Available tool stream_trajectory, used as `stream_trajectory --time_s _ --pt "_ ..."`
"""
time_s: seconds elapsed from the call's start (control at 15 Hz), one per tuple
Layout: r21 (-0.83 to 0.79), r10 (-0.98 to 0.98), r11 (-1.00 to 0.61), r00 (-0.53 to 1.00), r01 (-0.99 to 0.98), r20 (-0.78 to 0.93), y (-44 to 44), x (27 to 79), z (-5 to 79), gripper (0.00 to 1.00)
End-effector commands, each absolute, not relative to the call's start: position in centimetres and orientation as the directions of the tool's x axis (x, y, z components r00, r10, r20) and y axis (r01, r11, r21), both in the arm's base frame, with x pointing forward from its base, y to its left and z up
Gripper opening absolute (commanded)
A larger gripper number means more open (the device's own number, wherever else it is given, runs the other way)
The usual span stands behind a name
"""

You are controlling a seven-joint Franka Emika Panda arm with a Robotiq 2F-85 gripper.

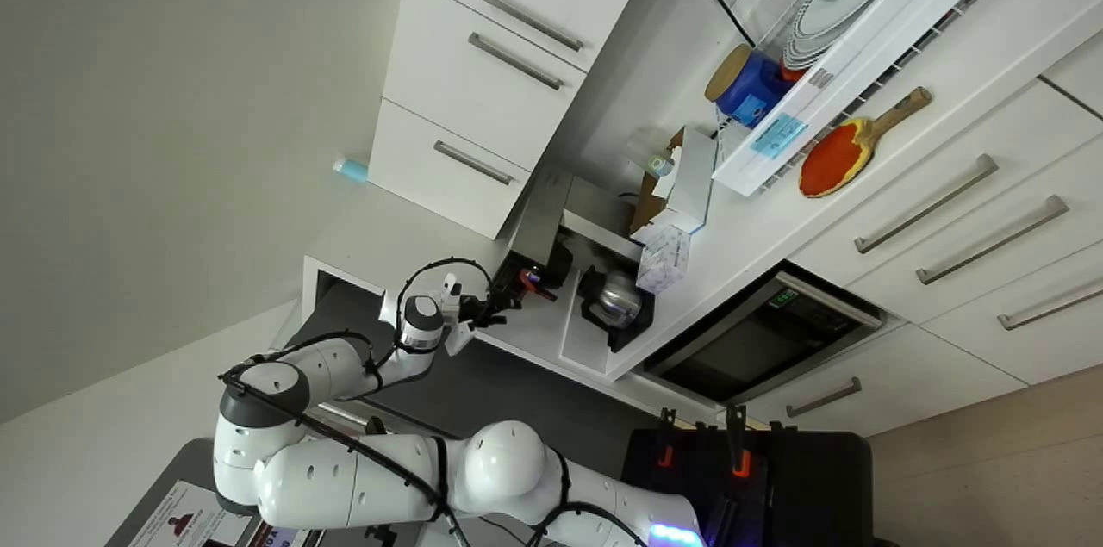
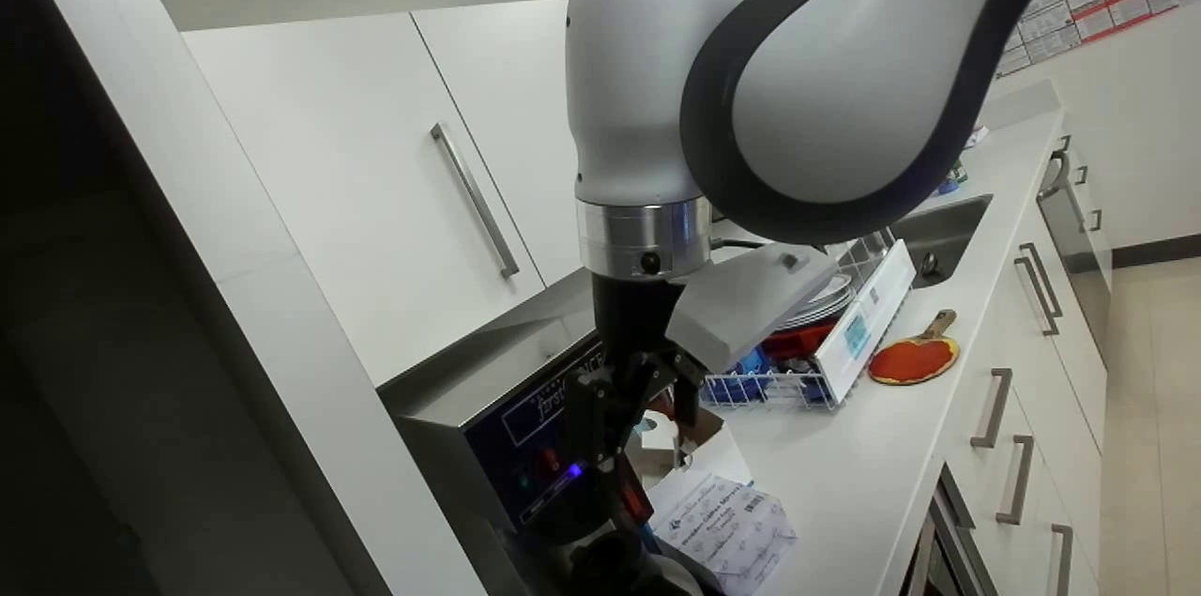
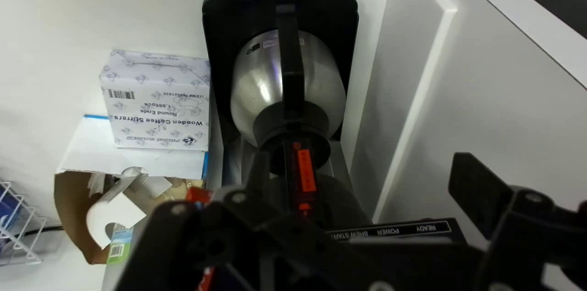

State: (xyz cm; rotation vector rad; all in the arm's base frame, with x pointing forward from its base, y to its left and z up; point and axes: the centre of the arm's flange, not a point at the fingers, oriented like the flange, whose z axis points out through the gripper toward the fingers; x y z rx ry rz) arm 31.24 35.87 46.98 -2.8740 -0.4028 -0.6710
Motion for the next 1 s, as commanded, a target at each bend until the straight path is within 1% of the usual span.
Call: stream_trajectory --time_s 0.0,0.13,0.2,0.47,0.6,0.67,0.93 --pt "-0.106 0.207 -0.951 0.854 0.290 0.478 36.4 31.4 47.1 0.72" --pt "-0.110 0.209 -0.949 0.848 0.297 0.487 37.0 31.2 47.4 0.58" --pt "-0.108 0.215 -0.946 0.844 0.304 0.492 37.3 31.0 47.4 0.49" --pt "-0.076 0.214 -0.953 0.827 0.294 0.520 39.0 30.3 47.6 0.19" --pt "-0.069 0.203 -0.957 0.819 0.282 0.537 40.0 30.3 47.5 0.05" --pt "-0.066 0.196 -0.959 0.814 0.276 0.547 40.3 30.3 47.5 0.00" --pt "-0.082 0.162 -0.963 0.791 0.258 0.589 41.5 31.2 47.7 0.00"
